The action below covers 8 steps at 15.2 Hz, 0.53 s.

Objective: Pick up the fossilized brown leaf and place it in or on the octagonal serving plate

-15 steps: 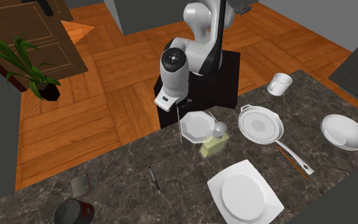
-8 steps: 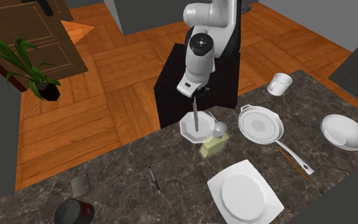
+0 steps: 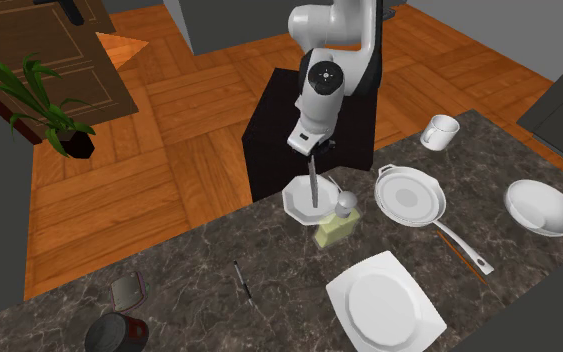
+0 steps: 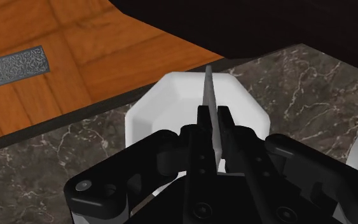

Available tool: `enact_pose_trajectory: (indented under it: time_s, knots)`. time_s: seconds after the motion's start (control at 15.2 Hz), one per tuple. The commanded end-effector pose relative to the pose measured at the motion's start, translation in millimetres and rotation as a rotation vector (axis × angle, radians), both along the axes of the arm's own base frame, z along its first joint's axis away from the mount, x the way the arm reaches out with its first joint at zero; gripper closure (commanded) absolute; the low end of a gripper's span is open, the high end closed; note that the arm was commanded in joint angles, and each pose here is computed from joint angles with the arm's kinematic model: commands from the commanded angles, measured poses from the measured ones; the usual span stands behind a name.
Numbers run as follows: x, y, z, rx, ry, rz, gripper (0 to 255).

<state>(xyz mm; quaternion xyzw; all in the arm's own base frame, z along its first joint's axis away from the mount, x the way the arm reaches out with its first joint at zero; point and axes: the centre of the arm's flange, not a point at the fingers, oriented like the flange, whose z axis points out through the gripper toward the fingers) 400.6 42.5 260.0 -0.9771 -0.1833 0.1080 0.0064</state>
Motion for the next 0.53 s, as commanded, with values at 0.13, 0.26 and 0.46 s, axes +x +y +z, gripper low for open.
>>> enact_pose_trajectory:
  time_s: [0.13, 0.26, 0.46]
  knots:
    - [0, 1, -22, 0.000, -0.001, 0.000, 255]
    - [0, 1, -33, 0.000, -0.001, 0.000, 255]
    - [0, 1, -48, 0.000, -0.001, 0.000, 255]
